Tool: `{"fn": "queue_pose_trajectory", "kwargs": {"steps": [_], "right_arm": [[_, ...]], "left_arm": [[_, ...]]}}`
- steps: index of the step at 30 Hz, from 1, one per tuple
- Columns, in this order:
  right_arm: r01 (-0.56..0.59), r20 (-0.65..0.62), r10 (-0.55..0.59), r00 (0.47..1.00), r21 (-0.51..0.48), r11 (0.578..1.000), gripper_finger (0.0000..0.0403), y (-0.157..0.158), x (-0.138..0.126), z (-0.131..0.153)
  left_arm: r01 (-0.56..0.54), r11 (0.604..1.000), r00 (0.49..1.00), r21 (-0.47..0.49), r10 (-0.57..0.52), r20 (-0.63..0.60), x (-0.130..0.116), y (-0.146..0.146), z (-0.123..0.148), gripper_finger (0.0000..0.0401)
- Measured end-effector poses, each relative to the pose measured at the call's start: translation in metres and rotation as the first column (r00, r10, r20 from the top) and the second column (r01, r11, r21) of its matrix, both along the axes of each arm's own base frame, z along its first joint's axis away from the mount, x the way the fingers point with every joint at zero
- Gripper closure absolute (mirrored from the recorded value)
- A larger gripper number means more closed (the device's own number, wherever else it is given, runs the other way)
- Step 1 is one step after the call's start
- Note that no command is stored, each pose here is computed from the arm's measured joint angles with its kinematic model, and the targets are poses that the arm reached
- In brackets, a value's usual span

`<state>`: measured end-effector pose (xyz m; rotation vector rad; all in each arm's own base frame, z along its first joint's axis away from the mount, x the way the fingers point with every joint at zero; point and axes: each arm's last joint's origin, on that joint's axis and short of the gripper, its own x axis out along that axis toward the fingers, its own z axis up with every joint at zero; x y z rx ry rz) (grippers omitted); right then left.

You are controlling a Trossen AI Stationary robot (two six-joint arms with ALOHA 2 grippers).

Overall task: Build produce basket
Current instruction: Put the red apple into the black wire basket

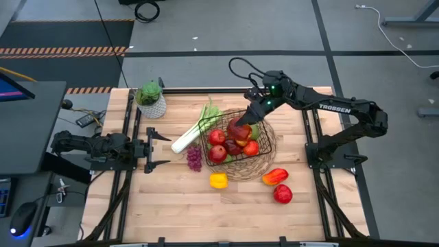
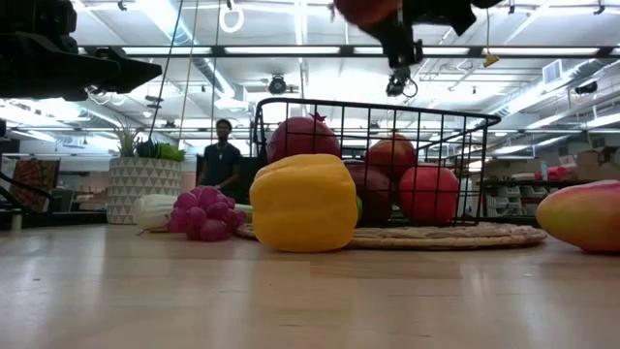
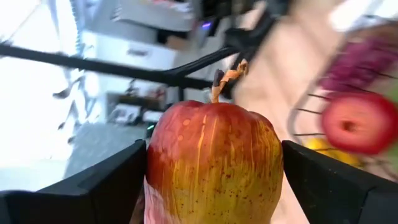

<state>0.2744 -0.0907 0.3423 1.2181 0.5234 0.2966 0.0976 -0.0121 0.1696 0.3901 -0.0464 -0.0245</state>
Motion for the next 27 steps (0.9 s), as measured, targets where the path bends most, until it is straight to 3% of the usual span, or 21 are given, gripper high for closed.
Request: {"fn": "queue_pose_trajectory", "kwargs": {"steps": [3,15,21,27], "right_arm": [[-0.048,0.059,0.047,0.997,0.016,0.999,0.0037,0.002,0.002,0.007],[-0.232,0.074,0.227,0.971,0.055,0.971,0.0037,0.021,0.004,0.008],[-0.315,0.114,0.314,0.942,-0.013,0.949,0.0037,0.041,0.008,0.008],[-0.303,0.121,0.305,0.945,-0.036,0.952,0.0037,0.041,0.009,0.008]], "left_arm": [[0.000,1.000,1.000,0.000,0.000,0.000,0.000,0.000,0.000,0.0001],[0.000,1.000,1.000,0.000,0.000,0.000,0.000,0.000,0.000,0.0001],[0.000,1.000,1.000,0.000,0.000,0.000,0.000,0.000,0.000,0.0001],[0.000,1.000,1.000,0.000,0.000,0.000,0.000,0.000,0.000,0.0001]]}}
